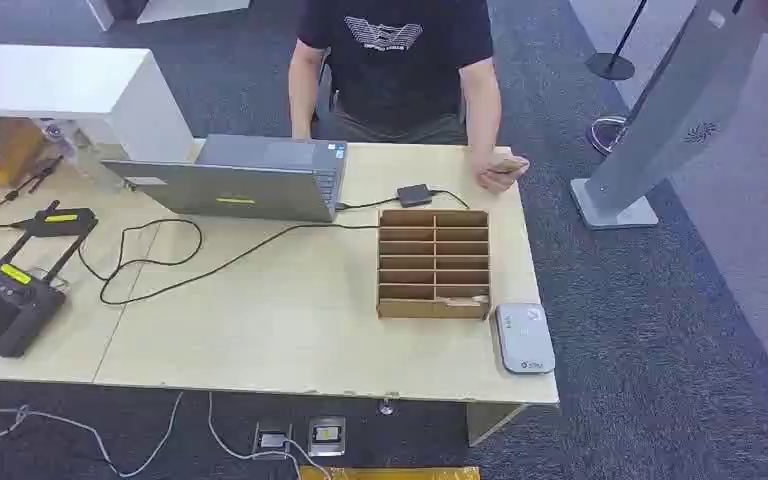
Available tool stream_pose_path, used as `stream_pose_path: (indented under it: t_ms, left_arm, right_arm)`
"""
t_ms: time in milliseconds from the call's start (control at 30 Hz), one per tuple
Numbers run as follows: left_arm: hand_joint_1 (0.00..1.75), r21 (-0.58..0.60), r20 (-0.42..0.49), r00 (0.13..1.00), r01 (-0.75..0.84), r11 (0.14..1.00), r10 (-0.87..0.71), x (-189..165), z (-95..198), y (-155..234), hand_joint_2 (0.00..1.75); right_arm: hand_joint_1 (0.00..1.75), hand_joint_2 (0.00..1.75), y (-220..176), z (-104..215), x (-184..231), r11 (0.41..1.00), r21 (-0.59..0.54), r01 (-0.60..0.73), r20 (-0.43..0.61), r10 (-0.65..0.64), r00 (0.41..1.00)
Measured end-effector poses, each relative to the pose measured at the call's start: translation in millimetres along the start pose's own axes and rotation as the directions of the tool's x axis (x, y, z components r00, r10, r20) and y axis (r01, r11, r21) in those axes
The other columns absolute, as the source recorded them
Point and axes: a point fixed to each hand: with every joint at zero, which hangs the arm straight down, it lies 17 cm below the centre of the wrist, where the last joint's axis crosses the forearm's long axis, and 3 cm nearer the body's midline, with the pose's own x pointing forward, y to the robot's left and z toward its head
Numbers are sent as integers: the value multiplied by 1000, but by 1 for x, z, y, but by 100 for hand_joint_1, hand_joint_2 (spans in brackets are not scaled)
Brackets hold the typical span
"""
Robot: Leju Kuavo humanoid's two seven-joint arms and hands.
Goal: Pass the card to the sensor for recognition and then transmit it.
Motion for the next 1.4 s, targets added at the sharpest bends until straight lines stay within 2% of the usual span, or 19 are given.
stream_pose_path:
  t_ms: [33,67,233,400,567,667,833,933,1033,1200,1400]
  left_arm:
    - [0,0,6,1000,2,1000,-2,1,0,0,0]
    - [0,0,12,1000,3,1000,-3,2,0,0,0]
    - [0,8,24,1000,12,1000,-12,6,0,2,0]
    - [0,2,23,1000,19,1000,-19,6,-1,3,0]
    - [0,-17,27,999,25,1000,-25,8,-1,9,0]
    - [0,-20,31,999,25,999,-24,11,-2,12,0]
    - [0,-17,32,999,33,999,-33,11,-2,15,0]
    - [0,-34,42,998,46,998,-45,12,-2,15,0]
    - [0,-51,57,997,57,997,-54,17,-2,18,0]
    - [0,-58,68,995,74,996,-70,20,-2,22,0]
    - [0,-58,68,992,111,992,-107,17,-2,28,0]
  right_arm:
    - [0,0,2,-2,14,1000,23,15,34,-15,999]
    - [0,175,8,-4,35,997,72,33,79,-39,996]
    - [0,175,16,-10,160,968,249,46,257,-111,960]
    - [0,175,15,5,271,957,288,41,427,-167,889]
    - [0,175,37,46,361,942,333,-31,588,-182,788]
    - [0,175,52,69,397,938,338,-78,644,-170,746]
    - [0,175,81,104,427,923,335,-187,735,-132,666]
    - [0,175,115,141,436,873,345,-343,823,-106,558]
    - [0,175,158,171,438,833,331,-444,833,-36,553]
    - [0,175,208,234,443,765,300,-570,899,-26,438]
    - [0,175,264,302,416,637,228,-736,959,-17,282]
